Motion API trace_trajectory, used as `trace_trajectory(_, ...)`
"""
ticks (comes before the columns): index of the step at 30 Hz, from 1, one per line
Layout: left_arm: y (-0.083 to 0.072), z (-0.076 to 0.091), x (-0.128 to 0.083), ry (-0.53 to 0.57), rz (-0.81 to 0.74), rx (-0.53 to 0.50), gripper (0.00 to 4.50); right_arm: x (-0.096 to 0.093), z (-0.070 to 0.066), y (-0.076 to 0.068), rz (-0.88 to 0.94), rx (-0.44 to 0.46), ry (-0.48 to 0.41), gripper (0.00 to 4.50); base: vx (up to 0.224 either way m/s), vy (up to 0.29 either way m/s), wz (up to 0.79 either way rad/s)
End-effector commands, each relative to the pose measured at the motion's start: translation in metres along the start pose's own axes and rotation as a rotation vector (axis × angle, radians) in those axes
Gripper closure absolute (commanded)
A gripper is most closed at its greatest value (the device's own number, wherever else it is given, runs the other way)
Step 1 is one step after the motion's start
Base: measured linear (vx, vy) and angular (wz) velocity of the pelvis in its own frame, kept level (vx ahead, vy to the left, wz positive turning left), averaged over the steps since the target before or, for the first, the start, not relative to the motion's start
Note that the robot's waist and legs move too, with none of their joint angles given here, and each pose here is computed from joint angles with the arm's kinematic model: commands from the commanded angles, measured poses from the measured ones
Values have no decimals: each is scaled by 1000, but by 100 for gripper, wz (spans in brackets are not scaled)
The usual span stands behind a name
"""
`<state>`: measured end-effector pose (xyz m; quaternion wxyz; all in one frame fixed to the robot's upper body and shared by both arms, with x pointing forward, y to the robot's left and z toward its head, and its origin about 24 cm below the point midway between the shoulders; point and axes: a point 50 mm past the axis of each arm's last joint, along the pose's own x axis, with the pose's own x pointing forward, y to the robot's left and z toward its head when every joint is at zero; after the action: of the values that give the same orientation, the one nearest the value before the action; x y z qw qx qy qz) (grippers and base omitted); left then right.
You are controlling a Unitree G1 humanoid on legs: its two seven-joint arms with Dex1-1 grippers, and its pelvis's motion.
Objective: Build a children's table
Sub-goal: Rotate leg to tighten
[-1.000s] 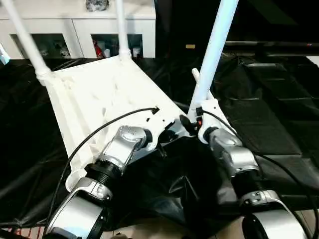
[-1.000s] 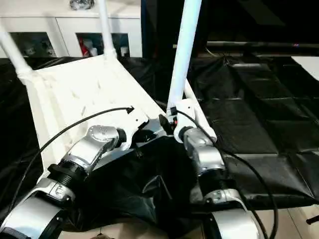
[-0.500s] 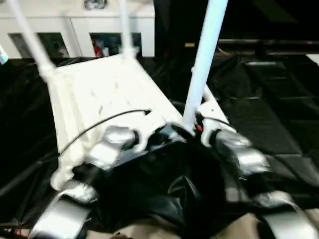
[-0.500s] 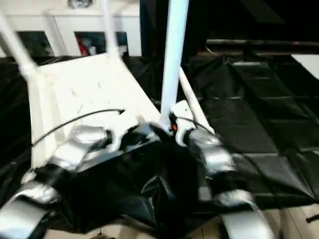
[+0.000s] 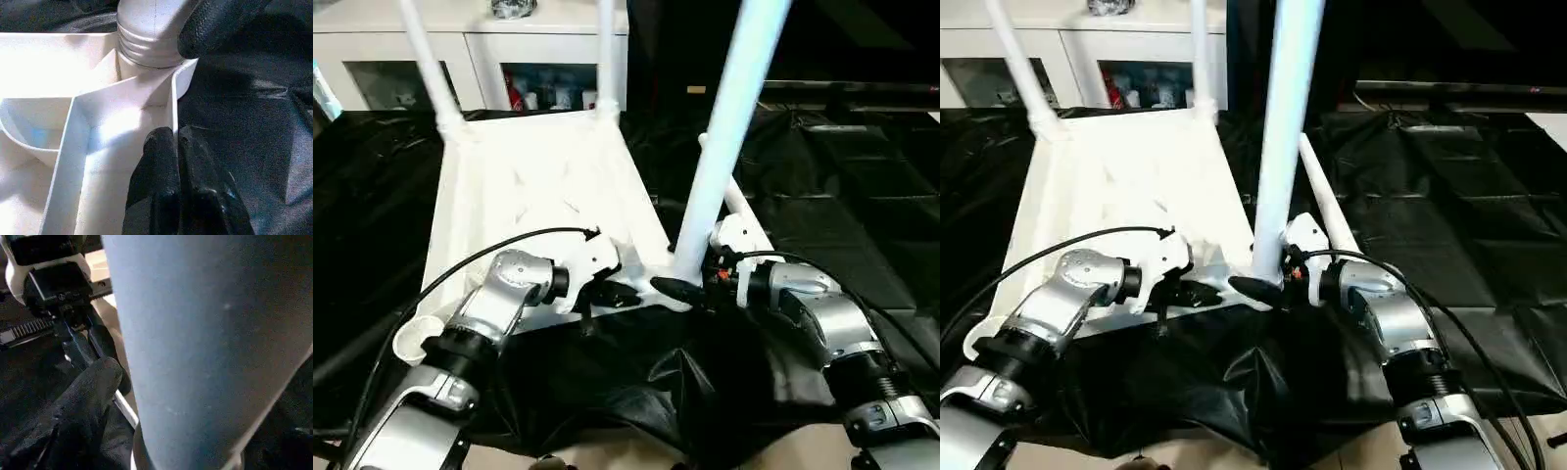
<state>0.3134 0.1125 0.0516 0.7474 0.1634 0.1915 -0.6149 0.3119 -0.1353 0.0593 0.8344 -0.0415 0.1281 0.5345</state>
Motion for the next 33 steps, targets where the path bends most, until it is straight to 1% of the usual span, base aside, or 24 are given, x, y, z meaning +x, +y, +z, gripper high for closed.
trace_trajectory(1,-3,12,6,-52,-33,33,450,5,-1,6,34,5,6,118,0,0,0)
trace_trajectory(3,-2,13,8,-55,-7,22,450,8,-4,7,17,26,8,125,0,0,0)
trace_trajectory(4,-1,14,8,-58,4,17,450,10,-5,7,10,38,9,151,0,0,0)
trace_trajectory(8,2,17,11,-71,47,-2,450,17,-11,8,-53,75,27,169,0,0,0)
trace_trajectory(9,4,18,13,-77,70,-13,450,21,-14,7,-96,85,42,169,0,0,0)
trace_trajectory(10,5,19,14,-79,85,-19,450,23,-16,6,-129,88,52,193,0,0,0)
trace_trajectory(11,8,20,16,-77,117,-25,450,28,-20,1,-233,113,58,199,0,0,0)
trace_trajectory(12,11,22,18,-72,157,-30,450,31,-22,-2,-303,132,62,201,0,0,0)
trace_trajectory(13,13,22,19,-68,184,-33,450,33,-23,-4,-347,144,65,213,0,0,0)
trace_trajectory(14,17,25,22,-67,245,-51,450,37,-24,-7,-415,177,61,213,0,0,0)
trace_trajectory(15,22,29,26,-71,315,-87,450,42,-25,-10,-497,238,48,224,0,0,0)
trace_trajectory(17,26,34,31,-83,372,-113,450,49,-23,-11,-552,288,34,233,0,0,0)
trace_trajectory(20,28,43,37,-109,423,-142,450,58,-19,-12,-614,333,24,233,0,0,0)
trace_trajectory(21,28,43,37,-109,423,-142,450,58,-19,-12,-614,333,24,233,0,0,0)
trace_trajectory(22,30,48,41,-114,456,-147,450,65,-15,-13,-643,319,25,233,0,0,0)
trace_trajectory(25,29,50,44,-108,465,-141,450,70,-11,-12,-627,275,13,233,0,0,0)
trace_trajectory(26,27,49,46,-95,454,-122,450,72,-7,-11,-582,277,-22,186,0,0,0)
trace_trajectory(27,27,49,46,-93,455,-122,450,72,-6,-11,-578,281,-28,175,0,0,0)
trace_trajectory(29,26,46,45,-77,459,-125,450,69,-4,-12,-571,286,-48,169,0,0,0)
trace_trajectory(30,26,44,45,-72,466,-131,450,67,-3,-13,-576,274,-48,155,0,0,0)
trace_trajectory(31,27,41,43,-61,483,-147,450,63,-2,-15,-592,238,-47,140,0,0,0)
trace_trajectory(33,30,38,41,-46,521,-180,450,54,-1,-19,-638,190,-55,140,0,0,0)
